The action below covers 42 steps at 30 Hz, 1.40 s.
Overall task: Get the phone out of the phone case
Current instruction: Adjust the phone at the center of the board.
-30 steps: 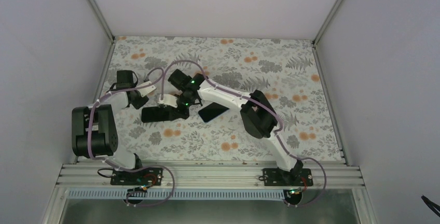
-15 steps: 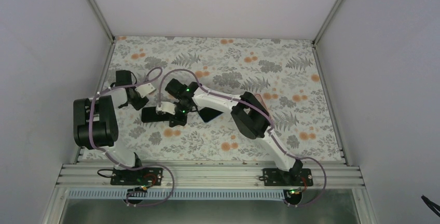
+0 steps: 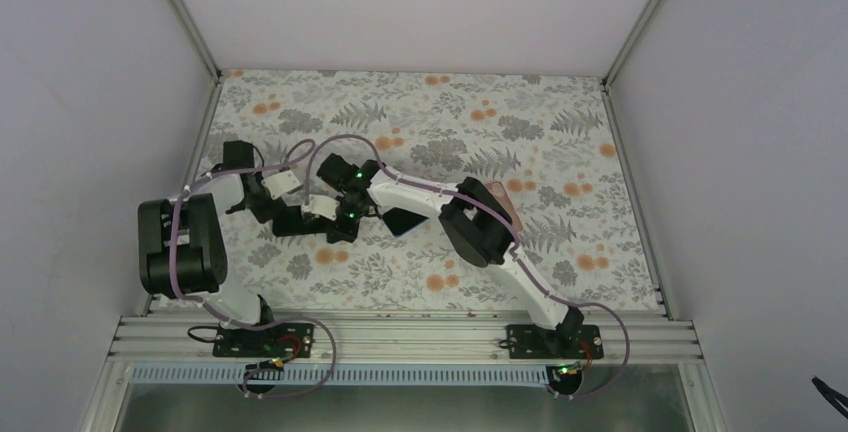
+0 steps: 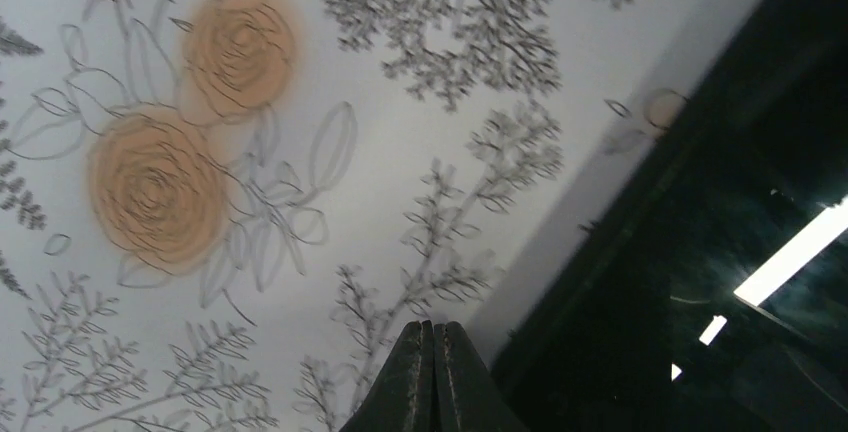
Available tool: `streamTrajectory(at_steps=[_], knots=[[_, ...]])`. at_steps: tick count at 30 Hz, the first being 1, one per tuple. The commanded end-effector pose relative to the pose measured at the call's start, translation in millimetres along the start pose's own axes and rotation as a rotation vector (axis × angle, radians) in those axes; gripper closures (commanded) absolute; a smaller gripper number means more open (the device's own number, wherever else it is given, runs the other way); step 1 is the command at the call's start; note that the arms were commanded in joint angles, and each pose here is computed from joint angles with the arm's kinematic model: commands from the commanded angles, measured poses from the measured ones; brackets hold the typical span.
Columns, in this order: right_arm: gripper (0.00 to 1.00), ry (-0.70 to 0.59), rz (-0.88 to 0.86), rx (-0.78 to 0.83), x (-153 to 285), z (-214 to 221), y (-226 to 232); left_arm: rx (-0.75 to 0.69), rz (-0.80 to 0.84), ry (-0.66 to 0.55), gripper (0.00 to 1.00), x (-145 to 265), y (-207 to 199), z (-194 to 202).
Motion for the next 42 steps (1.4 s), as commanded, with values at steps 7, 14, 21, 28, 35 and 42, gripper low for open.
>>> streamTrajectory(at_steps=[7,14,21,28,35,42], knots=[[0.96,-0.024,0.118,-0.176,2.3,1.7,-61.7,0.012,0.314,0.1,0.98,-4.6,-68.1,22.1],[0.97,-0.066,0.088,-0.247,5.6,-8.8,-91.1,0.02,0.416,0.07,0.98,1.9,-82.3,18.3],[0.97,-0.039,-0.042,-0.27,0.4,-7.6,-96.3,-0.011,0.478,0.042,0.98,13.9,-94.2,4.0],[0.97,-0.038,-0.108,-0.281,6.0,-4.6,-97.0,-0.094,0.572,0.032,0.98,17.7,-118.2,-25.2],[0.97,-0.03,-0.151,-0.301,21.2,4.9,-104.5,-0.15,0.6,-0.008,0.98,12.6,-121.6,-57.8],[0.95,-0.119,0.032,-0.351,67.6,7.2,-134.5,-0.235,0.603,0.004,0.98,-10.5,-135.2,-91.4]])
Point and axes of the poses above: each gripper's point midway between its finger pads, its own x axis back along the fingers, its own y axis along the line the jaws close on, z = x × y, the point moved 9 cm from there along x, back along the fingers, and after that the axes turned 15 degrees about -x, right-handed, at the moved point
